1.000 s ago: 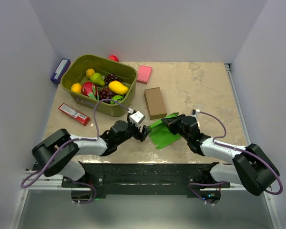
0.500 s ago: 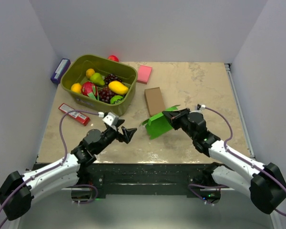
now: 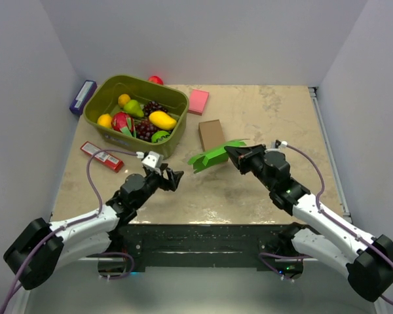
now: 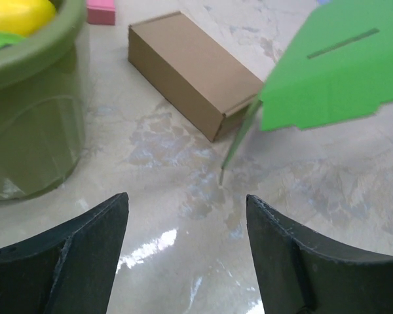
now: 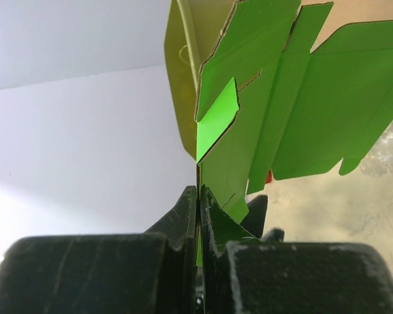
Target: Fold the paper box
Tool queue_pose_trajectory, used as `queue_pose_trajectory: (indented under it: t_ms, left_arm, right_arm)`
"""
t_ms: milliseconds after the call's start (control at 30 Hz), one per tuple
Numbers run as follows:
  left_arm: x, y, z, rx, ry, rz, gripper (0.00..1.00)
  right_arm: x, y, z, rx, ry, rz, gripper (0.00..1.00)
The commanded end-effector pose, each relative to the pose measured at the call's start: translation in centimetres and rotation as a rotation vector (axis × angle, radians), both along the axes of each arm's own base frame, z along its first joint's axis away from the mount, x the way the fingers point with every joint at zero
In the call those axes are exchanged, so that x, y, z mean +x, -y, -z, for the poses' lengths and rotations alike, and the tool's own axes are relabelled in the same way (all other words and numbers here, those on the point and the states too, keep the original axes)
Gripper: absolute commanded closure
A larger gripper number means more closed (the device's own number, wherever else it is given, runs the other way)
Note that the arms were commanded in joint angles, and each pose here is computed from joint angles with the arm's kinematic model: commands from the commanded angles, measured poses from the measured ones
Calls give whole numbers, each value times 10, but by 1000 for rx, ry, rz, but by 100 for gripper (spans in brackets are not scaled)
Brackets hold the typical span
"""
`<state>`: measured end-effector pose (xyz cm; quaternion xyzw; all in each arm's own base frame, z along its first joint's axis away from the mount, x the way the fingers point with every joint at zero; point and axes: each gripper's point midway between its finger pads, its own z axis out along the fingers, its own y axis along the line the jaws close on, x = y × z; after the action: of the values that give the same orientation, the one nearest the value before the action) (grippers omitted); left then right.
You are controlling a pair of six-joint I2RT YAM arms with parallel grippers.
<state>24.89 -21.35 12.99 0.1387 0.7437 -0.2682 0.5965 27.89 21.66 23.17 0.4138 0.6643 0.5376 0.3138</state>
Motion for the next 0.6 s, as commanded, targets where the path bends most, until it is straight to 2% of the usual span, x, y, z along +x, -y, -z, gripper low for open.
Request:
queue_pose_trajectory:
  t_ms: [0, 333, 567]
  left_arm:
    - [27, -6, -32, -120, 80, -50, 24]
    - [48, 20, -61, -163, 134, 58, 27]
    - [60, 18, -57, -157, 121, 31, 27]
  right_arm:
    - [-2, -3, -34, 73, 38, -12, 100]
    - [-6, -10, -41, 110, 44, -53, 100]
    - [-7, -11, -42, 127, 44, -61, 100]
